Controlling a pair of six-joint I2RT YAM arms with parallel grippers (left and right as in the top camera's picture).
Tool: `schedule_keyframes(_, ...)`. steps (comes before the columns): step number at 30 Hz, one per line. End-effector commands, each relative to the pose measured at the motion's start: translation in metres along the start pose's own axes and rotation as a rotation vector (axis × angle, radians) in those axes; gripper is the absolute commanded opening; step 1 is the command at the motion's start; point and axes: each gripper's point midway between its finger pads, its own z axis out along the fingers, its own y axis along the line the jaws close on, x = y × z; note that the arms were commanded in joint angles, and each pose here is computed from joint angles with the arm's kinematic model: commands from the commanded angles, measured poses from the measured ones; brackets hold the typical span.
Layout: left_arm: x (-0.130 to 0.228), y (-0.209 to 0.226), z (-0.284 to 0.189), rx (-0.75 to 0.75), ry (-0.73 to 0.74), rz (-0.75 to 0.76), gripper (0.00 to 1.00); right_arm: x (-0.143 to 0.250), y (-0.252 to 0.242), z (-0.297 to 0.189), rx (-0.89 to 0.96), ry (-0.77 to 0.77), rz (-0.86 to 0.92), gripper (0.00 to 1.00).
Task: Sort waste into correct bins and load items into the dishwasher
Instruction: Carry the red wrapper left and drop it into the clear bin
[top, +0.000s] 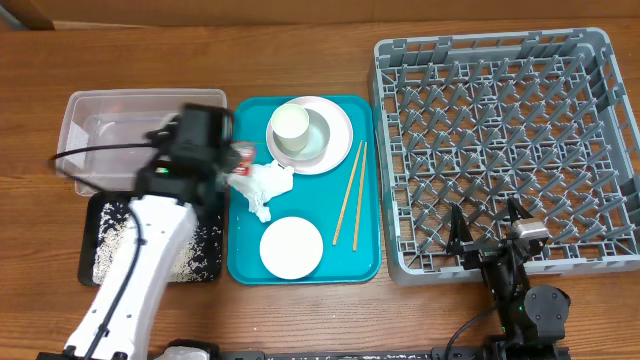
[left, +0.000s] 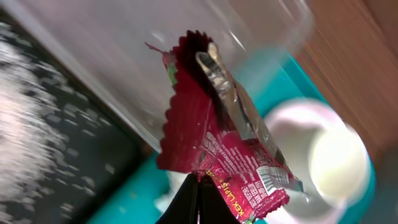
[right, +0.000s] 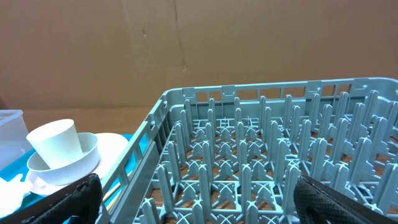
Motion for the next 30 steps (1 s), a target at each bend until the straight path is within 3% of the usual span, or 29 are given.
schedule_keyframes(1,-0.033,0.021,0.002,-0.047,-0.057,-0.049,0.04,0.002,-0.001,0.0,0.001,-0.004,0.0,1.0)
schedule_keyframes(8,-0.063,0.063,0.036,-0.163,-0.066,-0.167,0.04,0.002,-0.001,0.0,0.001,-0.004,0.0,1.0)
schedule_keyframes(15,-0.077,0.071,0.086,-0.186,-0.075,-0.18,0.04,0.002,-0.001,0.0,0.0,-0.003,0.0,1.0)
schedule_keyframes(16,-0.078,0.072,0.088,-0.189,-0.076,-0.183,0.1,0.002,-0.001,0.0,0.0,-0.003,0.0,1.0)
schedule_keyframes(18,-0.08,0.073,0.089,-0.188,-0.08,-0.187,0.35,0.002,-0.001,0.0,0.0,-0.003,0.0,1.0)
schedule_keyframes(19,-0.081,0.071,0.088,-0.182,-0.085,-0.18,0.4,0.002,-0.001,0.0,0.001,-0.004,0.0,1.0)
schedule_keyframes(30,-0.094,0.016,0.045,0.099,-0.076,-0.067,0.47,0.002,-0.001,0.0,0.0,-0.003,0.0,1.0)
